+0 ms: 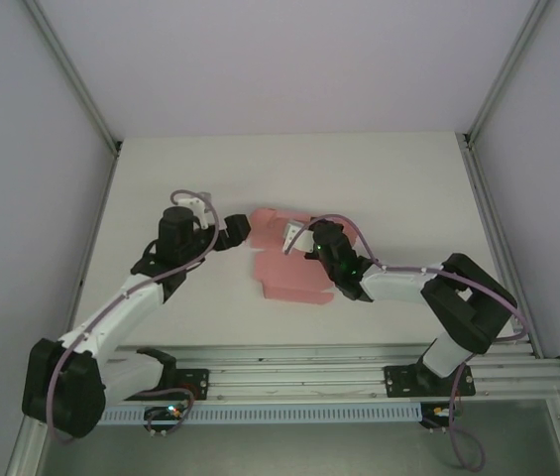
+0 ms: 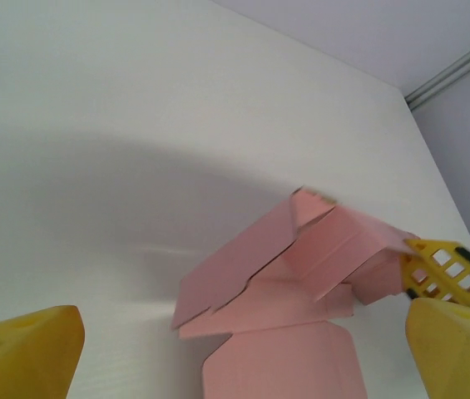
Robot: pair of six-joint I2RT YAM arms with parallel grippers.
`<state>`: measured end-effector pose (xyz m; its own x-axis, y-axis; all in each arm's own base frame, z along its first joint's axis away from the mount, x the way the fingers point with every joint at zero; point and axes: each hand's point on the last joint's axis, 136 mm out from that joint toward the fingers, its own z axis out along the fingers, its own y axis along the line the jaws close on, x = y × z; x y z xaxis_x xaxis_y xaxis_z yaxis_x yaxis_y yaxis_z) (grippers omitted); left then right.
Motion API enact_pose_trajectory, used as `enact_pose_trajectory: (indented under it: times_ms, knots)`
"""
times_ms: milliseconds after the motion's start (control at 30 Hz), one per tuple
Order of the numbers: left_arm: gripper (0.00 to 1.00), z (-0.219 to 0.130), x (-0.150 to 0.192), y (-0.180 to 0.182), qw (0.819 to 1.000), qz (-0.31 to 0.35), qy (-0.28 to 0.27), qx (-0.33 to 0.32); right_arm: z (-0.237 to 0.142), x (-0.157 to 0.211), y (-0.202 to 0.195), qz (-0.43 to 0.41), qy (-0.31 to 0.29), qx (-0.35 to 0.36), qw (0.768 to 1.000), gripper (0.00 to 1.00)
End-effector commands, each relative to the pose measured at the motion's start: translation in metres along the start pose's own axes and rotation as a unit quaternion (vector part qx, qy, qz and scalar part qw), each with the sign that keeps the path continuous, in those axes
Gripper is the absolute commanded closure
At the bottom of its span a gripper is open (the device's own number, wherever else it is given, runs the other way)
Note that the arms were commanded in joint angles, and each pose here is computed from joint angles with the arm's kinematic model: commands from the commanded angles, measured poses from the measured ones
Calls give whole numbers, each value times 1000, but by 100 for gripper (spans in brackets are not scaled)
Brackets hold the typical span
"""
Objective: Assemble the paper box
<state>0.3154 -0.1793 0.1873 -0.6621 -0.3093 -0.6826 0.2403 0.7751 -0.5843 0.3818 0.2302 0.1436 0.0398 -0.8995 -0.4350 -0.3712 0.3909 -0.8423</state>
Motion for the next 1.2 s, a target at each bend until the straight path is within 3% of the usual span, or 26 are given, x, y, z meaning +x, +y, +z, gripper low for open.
enact_pose_trajectory:
  times_ms: [0,100,333,633,933,1067,1167]
  knots:
    - [0,-5,20,21,999,-6,25,-23,-9,-9,-26,74,-5,17,997,99]
    - [6,0,28,19,999,-7,33,3,-15,-9,-29,99,-3,2,995,99]
    - [32,26,26,14,998,-15,31,49,-23,2,-23,160,0,-40,986,99]
    - [51,59,14,-10,989,-7,20,145,-27,1,-21,203,-15,-63,977,100]
    - [80,67,20,-11,989,-2,27,148,-25,8,-19,225,-3,-76,971,100]
    - [100,69,23,-9,990,11,22,138,-31,2,-25,271,-3,-96,958,100]
    - [100,67,24,-16,988,35,16,146,-31,4,-22,310,20,-123,943,100]
